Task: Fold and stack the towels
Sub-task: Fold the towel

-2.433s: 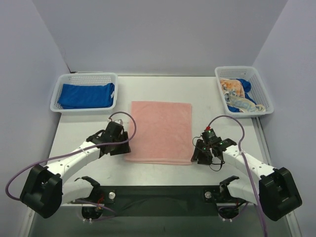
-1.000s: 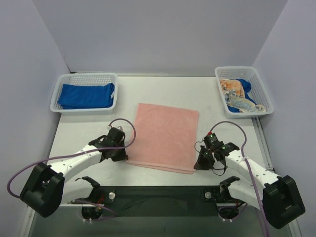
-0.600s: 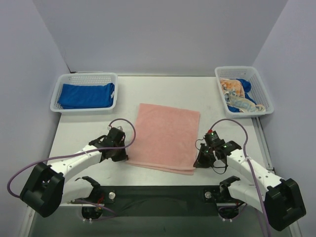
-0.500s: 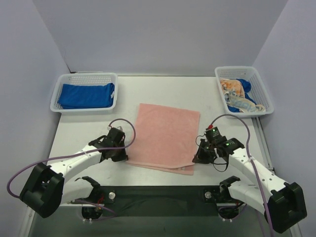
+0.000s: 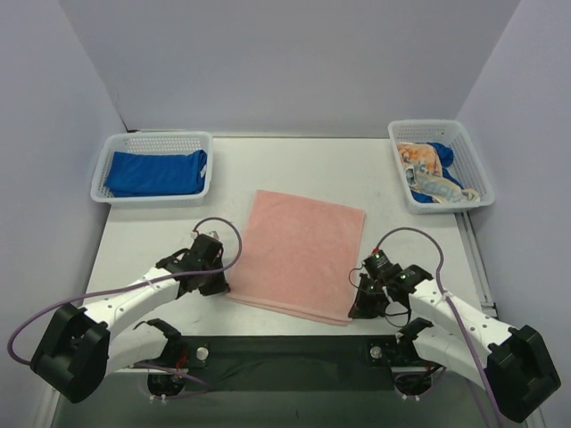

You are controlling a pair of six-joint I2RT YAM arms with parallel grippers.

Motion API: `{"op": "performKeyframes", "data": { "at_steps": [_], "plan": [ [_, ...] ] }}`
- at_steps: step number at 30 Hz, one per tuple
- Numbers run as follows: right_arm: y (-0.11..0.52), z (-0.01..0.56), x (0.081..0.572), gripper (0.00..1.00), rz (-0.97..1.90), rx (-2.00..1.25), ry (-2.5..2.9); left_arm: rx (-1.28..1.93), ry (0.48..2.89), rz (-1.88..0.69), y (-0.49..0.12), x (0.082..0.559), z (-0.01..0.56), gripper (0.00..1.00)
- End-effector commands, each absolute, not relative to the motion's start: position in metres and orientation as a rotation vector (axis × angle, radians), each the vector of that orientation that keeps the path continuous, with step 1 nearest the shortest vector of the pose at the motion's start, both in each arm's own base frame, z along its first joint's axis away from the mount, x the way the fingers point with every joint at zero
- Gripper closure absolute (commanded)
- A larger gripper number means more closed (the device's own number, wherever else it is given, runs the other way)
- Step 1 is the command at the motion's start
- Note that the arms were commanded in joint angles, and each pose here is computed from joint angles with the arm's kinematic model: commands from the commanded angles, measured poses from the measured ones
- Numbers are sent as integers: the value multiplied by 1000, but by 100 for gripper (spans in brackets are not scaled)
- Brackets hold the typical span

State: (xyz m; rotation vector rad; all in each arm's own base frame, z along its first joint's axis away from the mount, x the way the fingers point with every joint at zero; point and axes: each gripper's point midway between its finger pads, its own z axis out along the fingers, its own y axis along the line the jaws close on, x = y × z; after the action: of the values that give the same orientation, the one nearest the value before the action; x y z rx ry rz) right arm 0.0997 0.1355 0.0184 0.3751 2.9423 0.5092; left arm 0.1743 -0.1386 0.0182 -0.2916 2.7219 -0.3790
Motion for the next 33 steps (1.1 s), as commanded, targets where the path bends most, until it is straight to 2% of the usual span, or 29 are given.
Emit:
{"op": "performKeyframes", "data": {
  "at_steps": [1, 5, 9, 11, 14, 15, 16, 17, 19, 25, 30, 33],
  "plan": [
    [122, -9, 80, 100, 427, 462, 2998, -338, 2713, -372, -134, 172, 17, 99],
    [106, -28, 68, 100, 329, 512, 3007, -358, 2699, -369, -130, 175, 18, 99],
    [106, -27, 73, 100, 347, 541, 2971, -364, 2685, -376, -128, 177, 21, 96],
    [110, -21, 74, 89, 369, 537, 2964, -347, 2676, -386, -130, 180, 27, 91],
    [112, -1, 86, 71, 384, 486, 2920, -310, 2641, -400, -131, 186, 43, 74],
    [112, 6, 90, 64, 389, 463, 2898, -301, 2642, -393, -130, 185, 47, 66],
    [112, 15, 95, 61, 391, 439, 2880, -294, 2633, -391, -130, 186, 52, 48],
    [113, 30, 103, 59, 386, 416, 2848, -274, 2608, -388, -129, 190, 61, 38],
    [113, 45, 112, 56, 368, 336, 2824, -257, 2583, -384, -128, 194, 76, 22],
    [120, 85, 155, 56, 296, 181, 2738, -164, 2541, -433, -143, 203, 111, 21],
    [127, 86, 194, 58, 261, 107, 2717, -51, 2541, -469, -169, 215, 115, 31],
    [124, 84, 224, 58, 291, 150, 2698, 29, 2535, -464, -184, 234, 113, 31]
  ]
}}
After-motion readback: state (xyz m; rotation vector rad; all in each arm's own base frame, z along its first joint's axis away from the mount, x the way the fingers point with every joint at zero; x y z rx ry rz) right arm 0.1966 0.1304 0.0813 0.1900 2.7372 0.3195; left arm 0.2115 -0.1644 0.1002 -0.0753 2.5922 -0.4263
